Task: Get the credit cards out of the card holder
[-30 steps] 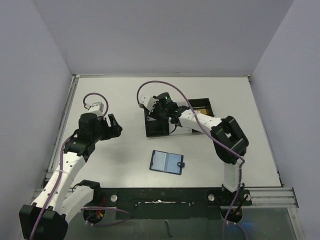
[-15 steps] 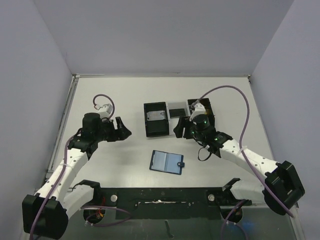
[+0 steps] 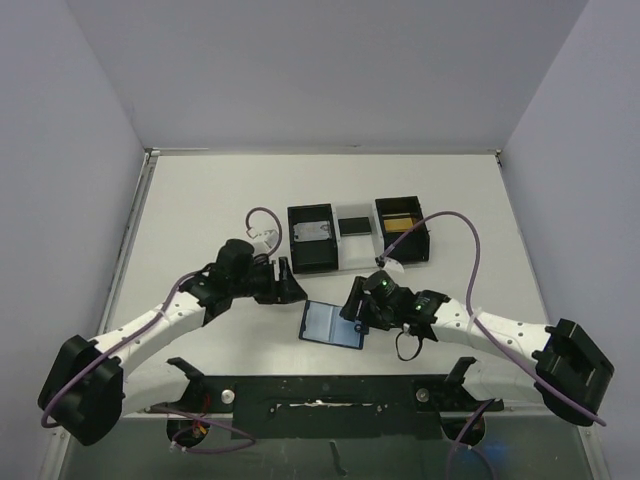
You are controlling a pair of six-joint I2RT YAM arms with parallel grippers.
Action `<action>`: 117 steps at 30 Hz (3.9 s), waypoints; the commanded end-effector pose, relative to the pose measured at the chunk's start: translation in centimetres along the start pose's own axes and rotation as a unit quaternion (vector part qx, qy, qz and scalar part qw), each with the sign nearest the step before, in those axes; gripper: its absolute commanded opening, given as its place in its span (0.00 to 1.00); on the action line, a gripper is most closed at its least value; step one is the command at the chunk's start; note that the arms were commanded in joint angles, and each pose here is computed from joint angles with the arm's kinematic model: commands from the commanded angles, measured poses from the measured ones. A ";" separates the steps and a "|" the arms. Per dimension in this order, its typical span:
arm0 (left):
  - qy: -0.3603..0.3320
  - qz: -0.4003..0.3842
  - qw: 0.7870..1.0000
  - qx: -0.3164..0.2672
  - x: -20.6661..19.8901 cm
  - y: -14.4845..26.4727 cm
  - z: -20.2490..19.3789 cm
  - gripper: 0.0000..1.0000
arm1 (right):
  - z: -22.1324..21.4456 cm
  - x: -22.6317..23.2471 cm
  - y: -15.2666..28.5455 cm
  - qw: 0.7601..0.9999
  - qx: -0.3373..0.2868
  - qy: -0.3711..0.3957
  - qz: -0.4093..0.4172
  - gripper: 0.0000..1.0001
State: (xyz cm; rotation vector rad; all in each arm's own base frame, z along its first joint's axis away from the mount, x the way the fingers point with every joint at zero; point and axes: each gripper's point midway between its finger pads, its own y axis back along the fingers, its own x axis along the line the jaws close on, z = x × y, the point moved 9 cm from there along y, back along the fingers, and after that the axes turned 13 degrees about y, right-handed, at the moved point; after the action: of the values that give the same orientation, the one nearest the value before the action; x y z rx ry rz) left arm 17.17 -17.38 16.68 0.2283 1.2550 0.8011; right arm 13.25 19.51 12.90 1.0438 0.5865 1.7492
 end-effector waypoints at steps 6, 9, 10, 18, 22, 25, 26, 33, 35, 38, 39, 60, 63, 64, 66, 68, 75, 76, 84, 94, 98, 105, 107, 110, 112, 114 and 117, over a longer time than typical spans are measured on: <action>0.003 0.003 0.999 0.035 -0.4 -3.2 -1.5 0.53 | -0.6 2.2 0.1 0.999 0.001 -0.023 -0.032 0.56; 0.003 0.011 0.998 0.055 0.0 -4.0 -2.1 0.51 | -1.1 2.4 0.1 0.999 0.012 -0.024 -0.045 0.56; 0.002 0.012 0.998 0.060 0.1 -4.2 -2.3 0.50 | -1.3 2.3 0.0 0.998 0.015 -0.024 -0.050 0.56; -0.008 0.023 0.996 0.087 0.4 -5.5 -3.2 0.39 | -2.0 2.0 -0.1 0.995 0.029 -0.029 -0.088 0.56; -0.011 0.023 0.995 0.097 0.5 -5.9 -3.6 0.32 | -2.4 1.9 -0.5 0.994 0.038 -0.029 -0.095 0.56; -0.013 0.025 0.994 0.103 0.5 -6.2 -4.0 0.29 | -2.8 1.9 -1.2 0.995 0.050 -0.028 -0.086 0.55; -0.013 0.025 0.994 0.104 0.5 -6.3 -4.1 0.27 | -2.8 2.0 -1.3 0.995 0.049 -0.026 -0.085 0.55; -0.015 0.032 0.992 0.118 1.0 -6.8 -4.9 0.14 | -2.8 2.3 -2.6 0.995 0.056 -0.016 -0.087 0.46; -0.014 0.030 0.992 0.118 1.0 -7.0 -4.9 0.11 | -2.9 2.5 -3.0 0.995 0.059 -0.013 -0.080 0.41; -0.016 0.023 0.992 0.120 0.9 -7.1 -5.0 0.08 | -2.8 2.9 -3.4 0.995 0.064 -0.008 -0.070 0.32; -0.016 0.023 0.992 0.120 0.9 -7.2 -5.0 0.08 | -2.7 3.0 -3.4 0.996 0.064 -0.004 -0.066 0.30; -0.059 0.122 0.991 0.007 0.6 -4.0 -1.9 0.49 | -0.7 3.2 -3.7 0.996 0.058 0.001 -0.061 0.33; -0.054 0.124 0.991 0.019 1.3 -4.7 -2.1 0.49 | -0.3 3.7 -3.7 0.997 0.057 0.009 -0.055 0.34; -0.052 0.119 0.991 0.024 1.3 -5.0 -2.2 0.49 | -0.2 3.8 -3.8 0.997 0.058 0.010 -0.055 0.35; -0.044 0.128 0.990 0.040 2.4 -5.5 -3.0 0.47 | 0.0 4.1 -3.8 0.997 0.057 0.013 -0.051 0.35; -0.036 0.127 0.990 0.048 2.7 -5.8 -3.4 0.43 | 0.1 4.3 -3.8 0.997 0.057 0.015 -0.049 0.36; -0.025 0.140 0.988 0.056 4.0 -5.6 -4.5 0.32 | 0.0 4.6 -4.2 0.997 0.066 0.021 -0.047 0.39; -0.025 0.139 0.988 0.057 4.0 -5.6 -4.5 0.31 | 0.0 4.7 -4.4 0.996 0.070 0.021 -0.046 0.39; -0.029 0.128 0.989 0.068 4.1 -5.7 -4.8 0.18 | 0.6 6.3 -5.2 0.996 0.070 0.058 -0.013 0.20; -0.033 0.140 0.988 0.050 3.4 -5.1 -4.1 0.19 | 1.4 5.8 -3.8 0.996 0.059 0.052 -0.033 0.27; -0.040 0.144 0.989 0.000 1.8 -3.3 -2.5 0.41 | 3.3 5.2 -0.8 0.997 0.011 0.070 -0.030 0.51; -0.028 0.152 0.978 -0.139 -0.9 2.1 3.0 0.66 | 9.5 0.8 4.8 0.985 -0.123 0.095 -0.077 0.77; -0.008 0.169 0.966 -0.195 -1.1 4.7 5.5 0.68 | 11.6 -0.6 6.9 0.972 -0.182 0.105 -0.107 0.85; 0.013 0.211 0.932 -0.294 -1.9 8.6 7.9 0.71 | 14.7 -2.1 10.5 0.942 -0.272 0.131 -0.149 0.97; 0.008 0.232 0.906 -0.354 -2.8 10.9 8.9 0.72 | 16.5 -2.6 13.0 0.918 -0.321 0.147 -0.182 0.99; 0.004 0.236 0.885 -0.402 -4.0 13.3 9.7 0.72 | 17.8 -2.6 15.2 0.896 -0.358 0.169 -0.203 0.98; -0.010 0.215 0.862 -0.459 -6.2 16.8 10.4 0.73 | 19.2 -2.1 17.8 0.875 -0.392 0.187 -0.213 0.98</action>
State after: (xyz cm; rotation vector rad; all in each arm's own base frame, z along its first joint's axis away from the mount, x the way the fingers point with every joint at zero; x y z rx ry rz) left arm 20.28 -9.27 29.33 -0.1285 0.8506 1.5639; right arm 20.83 10.76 30.52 0.2289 0.3112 1.6291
